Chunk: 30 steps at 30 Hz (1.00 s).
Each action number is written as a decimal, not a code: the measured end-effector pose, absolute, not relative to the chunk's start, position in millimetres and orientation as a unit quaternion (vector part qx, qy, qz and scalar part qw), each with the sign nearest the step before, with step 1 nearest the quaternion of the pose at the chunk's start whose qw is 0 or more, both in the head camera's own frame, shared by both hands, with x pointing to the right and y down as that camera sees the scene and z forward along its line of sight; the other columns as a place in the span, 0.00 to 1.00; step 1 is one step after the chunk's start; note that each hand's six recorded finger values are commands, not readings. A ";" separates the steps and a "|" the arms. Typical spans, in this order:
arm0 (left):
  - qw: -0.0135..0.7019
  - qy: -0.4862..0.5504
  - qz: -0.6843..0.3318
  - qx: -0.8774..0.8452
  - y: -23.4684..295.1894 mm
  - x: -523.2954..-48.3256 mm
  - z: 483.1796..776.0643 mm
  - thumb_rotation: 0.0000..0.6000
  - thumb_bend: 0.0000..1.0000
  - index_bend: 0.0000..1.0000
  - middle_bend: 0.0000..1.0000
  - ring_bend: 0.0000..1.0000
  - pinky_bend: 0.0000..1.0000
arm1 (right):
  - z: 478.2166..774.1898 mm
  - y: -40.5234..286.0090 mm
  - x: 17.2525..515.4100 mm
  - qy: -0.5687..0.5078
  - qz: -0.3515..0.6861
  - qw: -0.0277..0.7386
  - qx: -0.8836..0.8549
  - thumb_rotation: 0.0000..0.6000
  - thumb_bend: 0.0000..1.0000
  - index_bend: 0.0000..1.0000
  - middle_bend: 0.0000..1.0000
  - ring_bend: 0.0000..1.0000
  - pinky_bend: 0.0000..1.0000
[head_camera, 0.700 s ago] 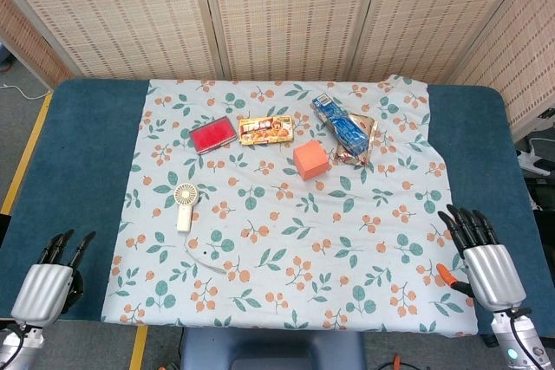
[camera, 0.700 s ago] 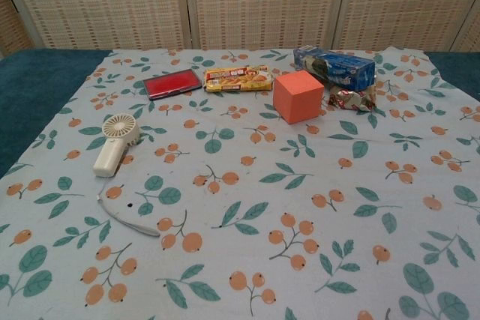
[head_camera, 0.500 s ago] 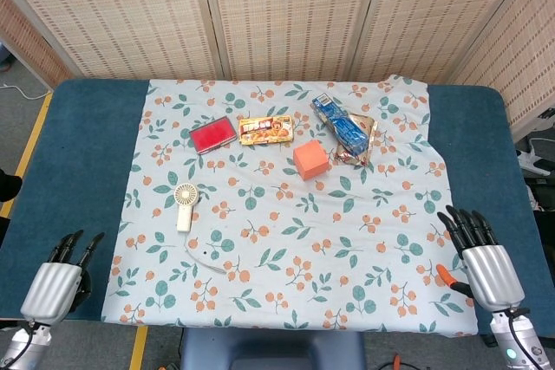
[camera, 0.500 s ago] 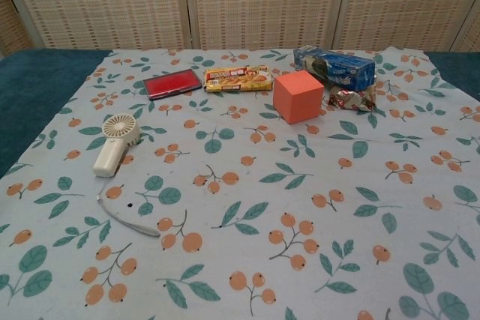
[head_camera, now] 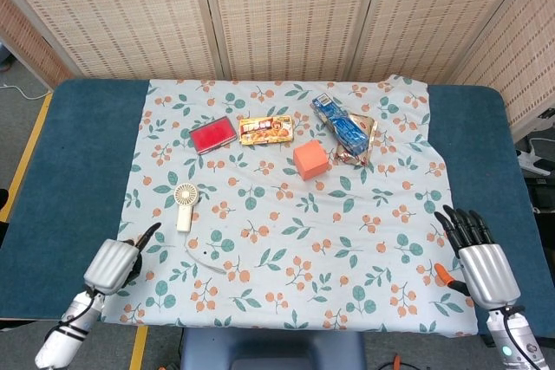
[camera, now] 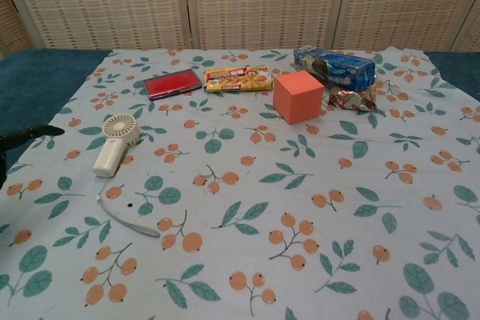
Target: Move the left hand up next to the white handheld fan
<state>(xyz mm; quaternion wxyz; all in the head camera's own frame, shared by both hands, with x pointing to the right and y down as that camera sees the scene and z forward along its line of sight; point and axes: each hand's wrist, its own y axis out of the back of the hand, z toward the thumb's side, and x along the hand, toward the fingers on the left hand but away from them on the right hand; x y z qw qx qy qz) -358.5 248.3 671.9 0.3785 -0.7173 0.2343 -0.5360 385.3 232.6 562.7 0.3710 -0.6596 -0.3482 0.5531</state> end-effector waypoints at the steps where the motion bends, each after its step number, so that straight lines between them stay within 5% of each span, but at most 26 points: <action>1: 0.379 0.228 -0.539 -0.717 244.9 -355.9 677.8 1.00 0.94 0.00 0.92 0.81 0.94 | 563.7 232.4 386.2 -0.348 0.555 0.370 -0.659 1.00 0.16 0.00 0.00 0.00 0.00; 13: 0.385 0.201 -0.557 -0.708 223.7 -340.4 715.9 1.00 0.95 0.00 1.00 0.87 0.97 | 563.7 232.7 390.8 -0.347 0.566 0.373 -0.649 1.00 0.16 0.00 0.00 0.00 0.00; 30: 0.402 0.180 -0.561 -0.701 214.6 -329.7 727.7 1.00 0.95 0.00 1.00 0.87 0.97 | 566.3 235.0 390.8 -0.342 0.572 0.370 -0.648 1.00 0.16 0.00 0.00 0.00 0.00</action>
